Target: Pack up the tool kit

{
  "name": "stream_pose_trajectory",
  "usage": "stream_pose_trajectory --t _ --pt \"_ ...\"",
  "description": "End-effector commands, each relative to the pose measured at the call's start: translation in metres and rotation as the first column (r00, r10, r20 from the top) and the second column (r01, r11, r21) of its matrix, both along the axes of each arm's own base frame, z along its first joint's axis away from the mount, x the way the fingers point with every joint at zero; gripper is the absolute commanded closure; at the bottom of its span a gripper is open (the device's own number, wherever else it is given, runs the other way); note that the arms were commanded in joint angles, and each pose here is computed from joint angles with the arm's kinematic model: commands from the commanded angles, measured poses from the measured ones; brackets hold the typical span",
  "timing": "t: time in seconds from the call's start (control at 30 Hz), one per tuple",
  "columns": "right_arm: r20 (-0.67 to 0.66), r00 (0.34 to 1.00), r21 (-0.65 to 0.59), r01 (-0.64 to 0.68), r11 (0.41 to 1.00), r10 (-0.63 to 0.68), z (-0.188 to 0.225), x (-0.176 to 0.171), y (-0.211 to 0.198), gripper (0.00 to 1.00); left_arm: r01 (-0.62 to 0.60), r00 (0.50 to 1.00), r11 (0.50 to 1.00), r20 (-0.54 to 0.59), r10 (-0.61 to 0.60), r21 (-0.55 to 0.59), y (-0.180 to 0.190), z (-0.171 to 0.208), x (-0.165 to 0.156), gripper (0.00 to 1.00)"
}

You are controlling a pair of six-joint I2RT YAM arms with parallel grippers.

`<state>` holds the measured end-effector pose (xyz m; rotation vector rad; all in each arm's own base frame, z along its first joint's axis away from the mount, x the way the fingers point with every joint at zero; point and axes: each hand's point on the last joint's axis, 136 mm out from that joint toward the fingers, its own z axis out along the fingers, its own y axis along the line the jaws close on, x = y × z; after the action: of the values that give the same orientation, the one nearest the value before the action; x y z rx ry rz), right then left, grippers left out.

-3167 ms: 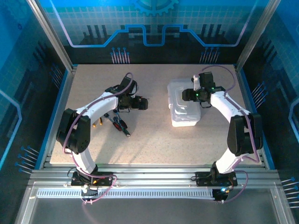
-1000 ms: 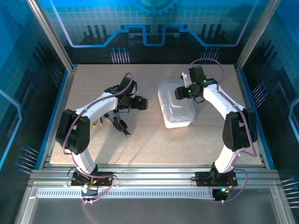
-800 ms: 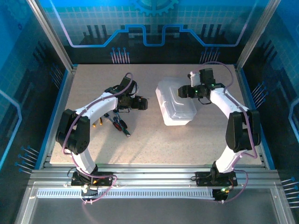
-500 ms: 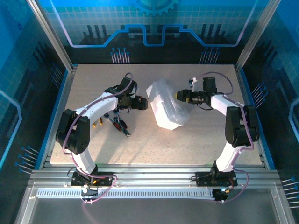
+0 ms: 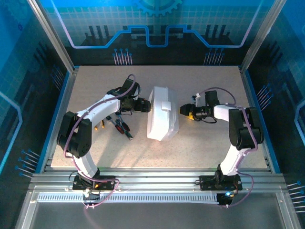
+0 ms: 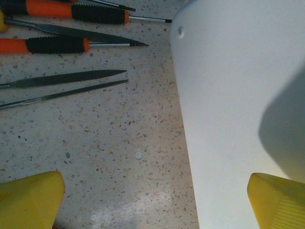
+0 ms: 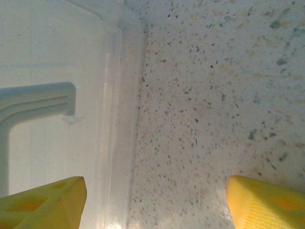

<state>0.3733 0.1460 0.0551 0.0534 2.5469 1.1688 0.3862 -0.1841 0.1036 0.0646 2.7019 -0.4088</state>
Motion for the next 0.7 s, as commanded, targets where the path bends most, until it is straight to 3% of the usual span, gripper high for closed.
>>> stream_pose_trajectory --t 0.0,0.33,0.5,0.67 --pt "0.048 0.999 -0.037 0.009 0.999 -0.008 0.026 -0.002 -0.005 0.21 0.015 1.000 1.000 0.009 -0.015 -0.001 -0.003 0.005 -0.005 0.01" --pt "0.130 0.991 -0.069 -0.028 0.997 0.037 0.071 -0.002 0.003 0.13 0.017 1.000 1.000 -0.022 -0.017 0.001 -0.006 -0.011 -0.002 0.01" --pt "0.181 0.980 -0.014 -0.077 0.997 0.078 0.087 -0.002 0.021 0.01 0.017 0.999 1.000 -0.050 -0.016 0.020 -0.003 -0.025 -0.006 0.01" --pt "0.211 0.970 0.016 -0.128 0.992 0.122 0.100 0.000 0.041 0.00 0.013 0.997 1.000 -0.071 -0.011 0.026 -0.001 -0.036 -0.009 0.01"
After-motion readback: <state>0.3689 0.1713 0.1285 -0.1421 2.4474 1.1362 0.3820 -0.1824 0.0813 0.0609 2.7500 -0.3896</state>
